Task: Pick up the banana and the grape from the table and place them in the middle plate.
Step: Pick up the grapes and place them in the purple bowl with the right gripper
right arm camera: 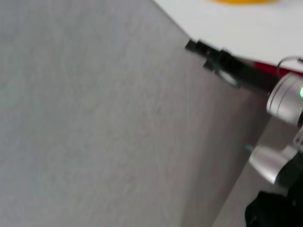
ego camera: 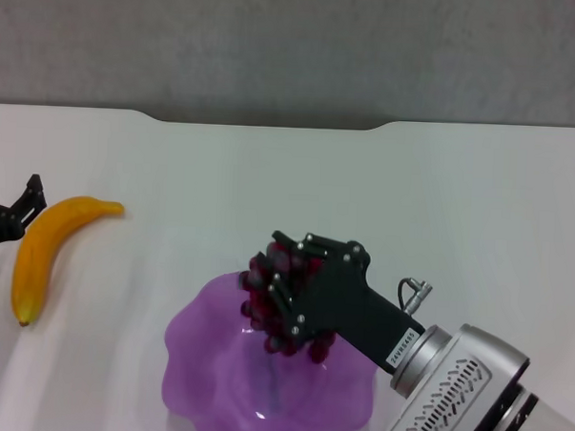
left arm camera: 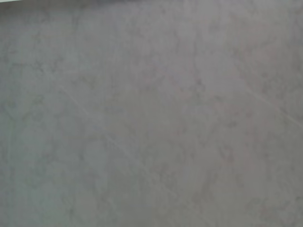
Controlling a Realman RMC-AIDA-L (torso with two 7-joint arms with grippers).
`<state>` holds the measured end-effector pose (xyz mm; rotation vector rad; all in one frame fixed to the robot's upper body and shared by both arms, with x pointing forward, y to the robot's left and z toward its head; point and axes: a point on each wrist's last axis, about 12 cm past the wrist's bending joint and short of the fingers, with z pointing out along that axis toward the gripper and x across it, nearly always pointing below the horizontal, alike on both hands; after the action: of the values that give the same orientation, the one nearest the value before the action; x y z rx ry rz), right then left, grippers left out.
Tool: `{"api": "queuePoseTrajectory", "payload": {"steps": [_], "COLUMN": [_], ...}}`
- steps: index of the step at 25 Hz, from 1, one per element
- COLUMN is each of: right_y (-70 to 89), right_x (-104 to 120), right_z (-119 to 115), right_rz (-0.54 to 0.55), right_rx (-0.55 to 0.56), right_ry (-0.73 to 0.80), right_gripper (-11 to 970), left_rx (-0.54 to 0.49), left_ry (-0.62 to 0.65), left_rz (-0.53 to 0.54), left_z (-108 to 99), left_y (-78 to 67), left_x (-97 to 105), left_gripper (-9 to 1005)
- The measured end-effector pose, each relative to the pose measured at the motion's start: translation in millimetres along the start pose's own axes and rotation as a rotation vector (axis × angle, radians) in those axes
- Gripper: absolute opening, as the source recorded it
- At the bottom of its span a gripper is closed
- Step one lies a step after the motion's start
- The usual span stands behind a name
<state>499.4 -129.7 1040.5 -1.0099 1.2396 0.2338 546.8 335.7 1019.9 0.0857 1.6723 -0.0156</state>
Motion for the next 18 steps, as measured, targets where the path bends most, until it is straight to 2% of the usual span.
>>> {"api": "queuePoseTrajectory", "payload": {"steps": [8, 18], "right_y": [5.7, 0.3], "right_x": [13.6, 17.7], "right_z": [0.1, 10.8], "right_rz": [0.019, 0.074], "right_rx": [-0.058, -0.071], "right_ry": [0.114, 0.190], "right_gripper": [223, 246], "left_rx": [0.004, 0.007], "left_ry": [-0.003, -0.001], "left_rz": [0.001, 0.003], "left_z": [0.8, 1.0], "left_y": [-0.8, -1.3], "left_x": [-0.7, -0.5], "left_gripper": [897, 897]}}
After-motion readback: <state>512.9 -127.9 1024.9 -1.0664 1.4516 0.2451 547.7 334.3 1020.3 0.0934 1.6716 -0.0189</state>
